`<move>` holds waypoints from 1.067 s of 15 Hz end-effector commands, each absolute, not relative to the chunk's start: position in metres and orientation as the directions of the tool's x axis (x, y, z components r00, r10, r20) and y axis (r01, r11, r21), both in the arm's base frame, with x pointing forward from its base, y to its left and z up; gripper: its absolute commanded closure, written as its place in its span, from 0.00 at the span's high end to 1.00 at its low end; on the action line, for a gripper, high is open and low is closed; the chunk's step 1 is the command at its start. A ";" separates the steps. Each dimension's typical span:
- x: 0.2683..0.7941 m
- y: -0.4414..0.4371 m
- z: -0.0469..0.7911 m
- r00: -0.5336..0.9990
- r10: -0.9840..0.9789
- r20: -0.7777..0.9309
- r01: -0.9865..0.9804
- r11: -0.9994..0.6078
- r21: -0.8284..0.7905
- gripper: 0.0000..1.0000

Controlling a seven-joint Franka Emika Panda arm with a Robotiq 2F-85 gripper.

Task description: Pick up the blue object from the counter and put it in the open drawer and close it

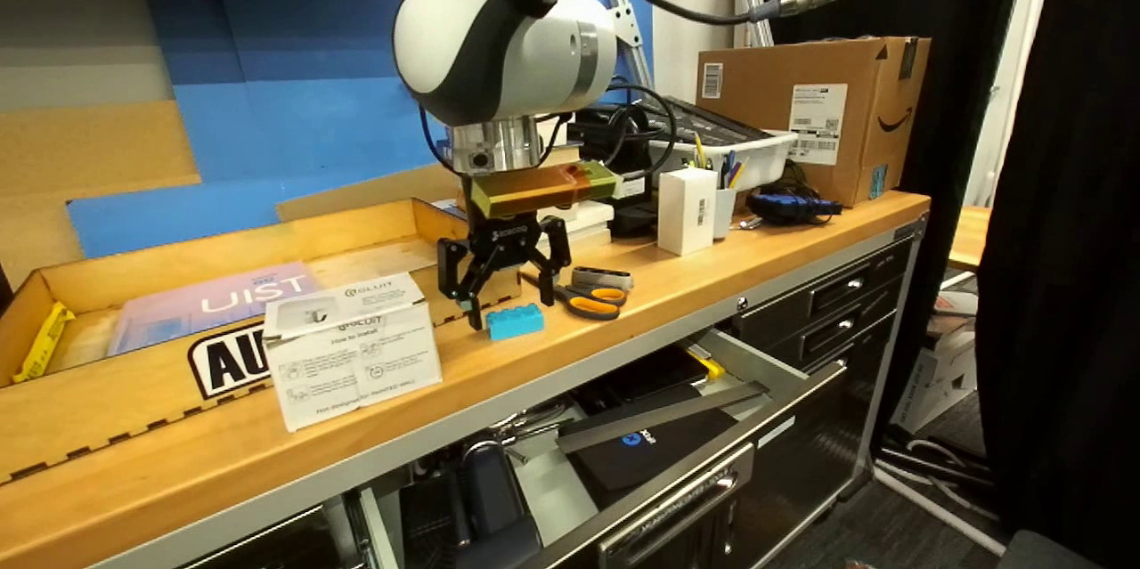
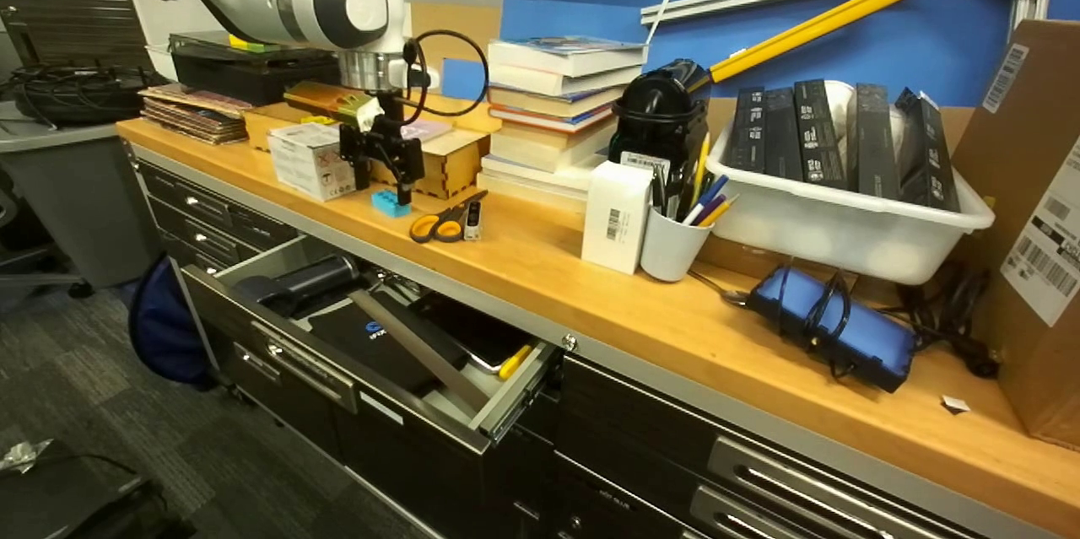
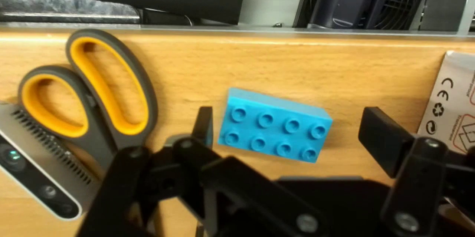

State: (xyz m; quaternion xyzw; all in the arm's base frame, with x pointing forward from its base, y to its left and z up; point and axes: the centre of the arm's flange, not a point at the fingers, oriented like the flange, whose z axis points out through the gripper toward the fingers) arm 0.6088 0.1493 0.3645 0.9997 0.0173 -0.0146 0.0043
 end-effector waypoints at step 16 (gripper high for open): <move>0.624 0.127 0.367 0.991 -0.134 0.019 -0.135 -0.988 0.068 0.86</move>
